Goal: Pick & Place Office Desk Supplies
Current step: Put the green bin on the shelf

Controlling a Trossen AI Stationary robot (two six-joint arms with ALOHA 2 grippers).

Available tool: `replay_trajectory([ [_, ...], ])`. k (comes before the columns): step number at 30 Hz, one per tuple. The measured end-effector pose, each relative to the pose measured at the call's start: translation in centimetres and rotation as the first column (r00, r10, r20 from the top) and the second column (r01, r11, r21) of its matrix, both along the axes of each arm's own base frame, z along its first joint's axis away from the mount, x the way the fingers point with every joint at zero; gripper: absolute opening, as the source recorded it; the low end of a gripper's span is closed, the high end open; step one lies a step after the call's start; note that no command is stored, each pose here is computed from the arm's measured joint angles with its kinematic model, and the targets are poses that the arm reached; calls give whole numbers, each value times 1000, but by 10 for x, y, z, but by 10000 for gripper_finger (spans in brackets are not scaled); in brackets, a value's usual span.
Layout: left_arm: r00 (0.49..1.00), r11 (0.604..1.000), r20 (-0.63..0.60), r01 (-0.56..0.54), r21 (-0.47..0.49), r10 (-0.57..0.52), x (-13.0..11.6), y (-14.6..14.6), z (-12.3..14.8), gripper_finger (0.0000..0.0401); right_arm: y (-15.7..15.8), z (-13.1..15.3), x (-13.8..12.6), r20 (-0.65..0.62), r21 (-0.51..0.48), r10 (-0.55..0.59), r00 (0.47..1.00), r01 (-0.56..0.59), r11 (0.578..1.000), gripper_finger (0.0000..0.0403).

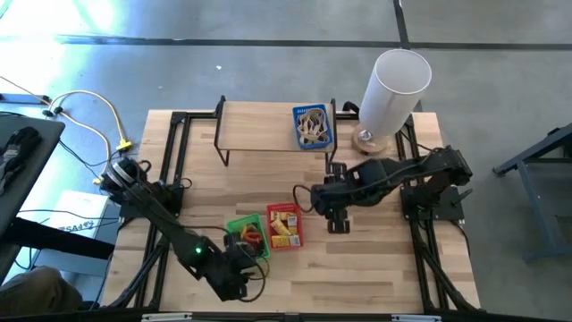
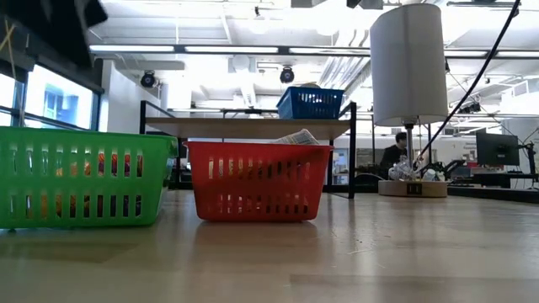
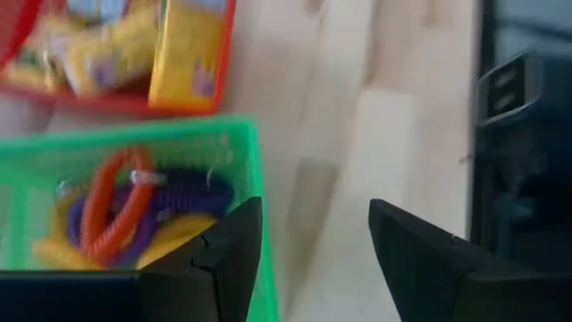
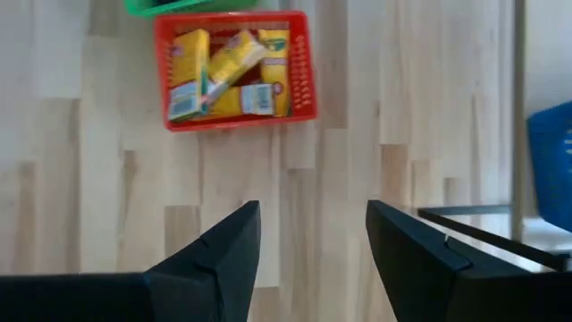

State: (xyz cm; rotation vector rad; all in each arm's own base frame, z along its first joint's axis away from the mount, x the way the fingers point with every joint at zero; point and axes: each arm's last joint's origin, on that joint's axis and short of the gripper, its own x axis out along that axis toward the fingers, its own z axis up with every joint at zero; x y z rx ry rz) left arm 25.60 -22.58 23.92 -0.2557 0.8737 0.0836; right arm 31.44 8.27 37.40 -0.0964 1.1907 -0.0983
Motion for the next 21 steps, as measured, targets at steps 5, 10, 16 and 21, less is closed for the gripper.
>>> replay_trajectory([
  [5,992,999,-119,-30,22,33,2,-1,-18,200,20,-7,-1,16,11,38,999,-38,999,193],
  [10,983,1000,-185,7,-4,-7,5,-4,-28,200,33,-19,-2,14,11,70,997,-70,997,193],
  [16,970,998,-243,4,57,10,6,-3,-43,200,48,-35,2,49,42,61,997,-63,997,193],
  [21,965,997,-259,-10,77,30,8,0,-47,200,59,-48,4,86,55,83,993,-88,995,193],
])
